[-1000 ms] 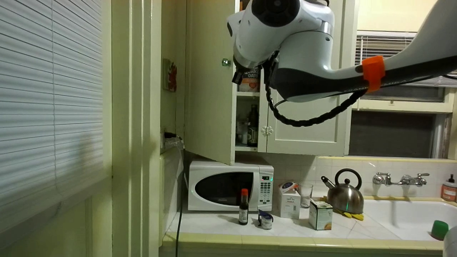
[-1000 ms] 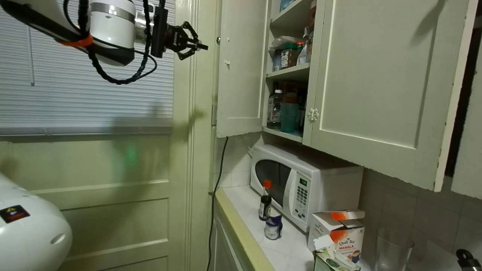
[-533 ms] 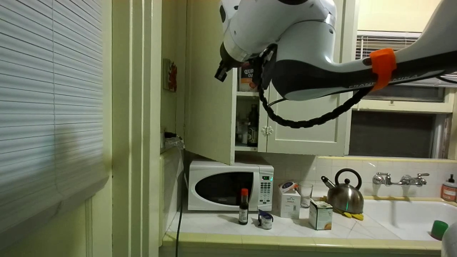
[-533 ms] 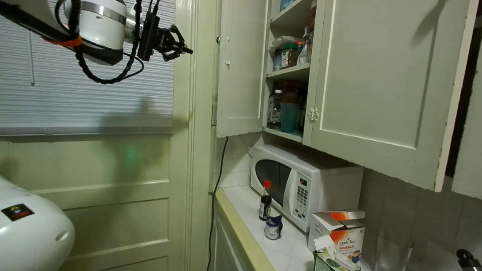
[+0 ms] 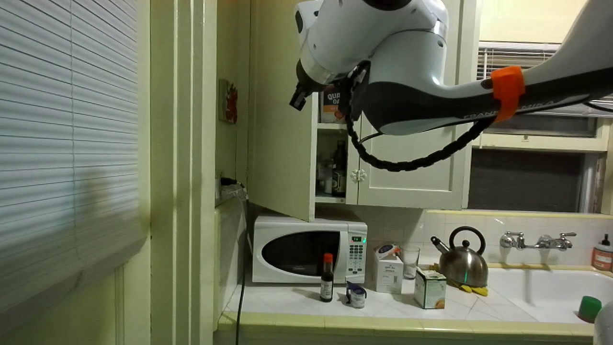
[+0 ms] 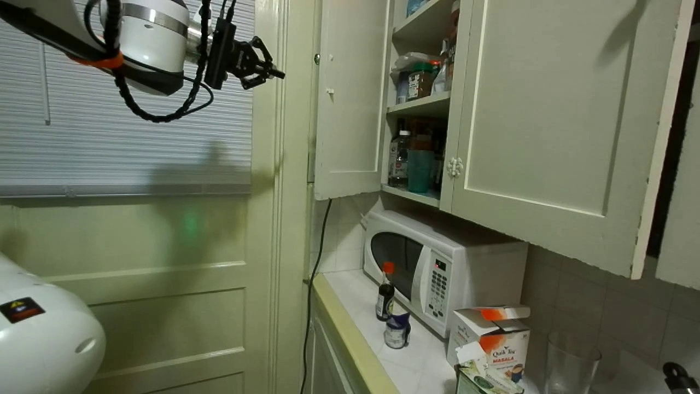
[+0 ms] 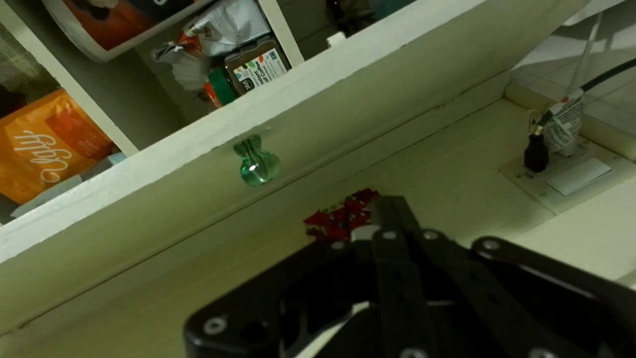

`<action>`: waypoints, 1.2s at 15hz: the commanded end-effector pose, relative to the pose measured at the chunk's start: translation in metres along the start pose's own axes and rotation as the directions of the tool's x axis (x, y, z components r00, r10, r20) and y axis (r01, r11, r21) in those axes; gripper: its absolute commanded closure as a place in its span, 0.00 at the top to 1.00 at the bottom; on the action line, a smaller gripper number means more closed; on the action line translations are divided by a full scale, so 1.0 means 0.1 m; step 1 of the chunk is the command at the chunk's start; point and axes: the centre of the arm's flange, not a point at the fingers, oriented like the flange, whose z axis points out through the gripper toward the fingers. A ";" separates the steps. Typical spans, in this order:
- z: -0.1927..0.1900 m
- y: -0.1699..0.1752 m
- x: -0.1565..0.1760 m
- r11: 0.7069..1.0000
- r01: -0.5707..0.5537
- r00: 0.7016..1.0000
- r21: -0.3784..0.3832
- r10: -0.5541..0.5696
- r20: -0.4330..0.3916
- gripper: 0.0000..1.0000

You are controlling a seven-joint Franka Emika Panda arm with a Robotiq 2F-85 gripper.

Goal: Close the left upper cabinet door.

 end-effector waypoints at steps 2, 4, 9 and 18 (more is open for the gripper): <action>0.38 -0.03 -0.06 0.999 0.001 0.999 -0.052 0.001 0.032 0.00; 0.55 -0.06 -0.11 0.996 0.018 0.999 -0.085 -0.014 0.052 0.00; 0.99 -0.10 -0.26 0.984 0.025 0.998 -0.177 -0.013 0.069 0.00; 1.41 0.03 -0.61 0.966 0.055 0.986 -0.254 -0.012 0.167 0.00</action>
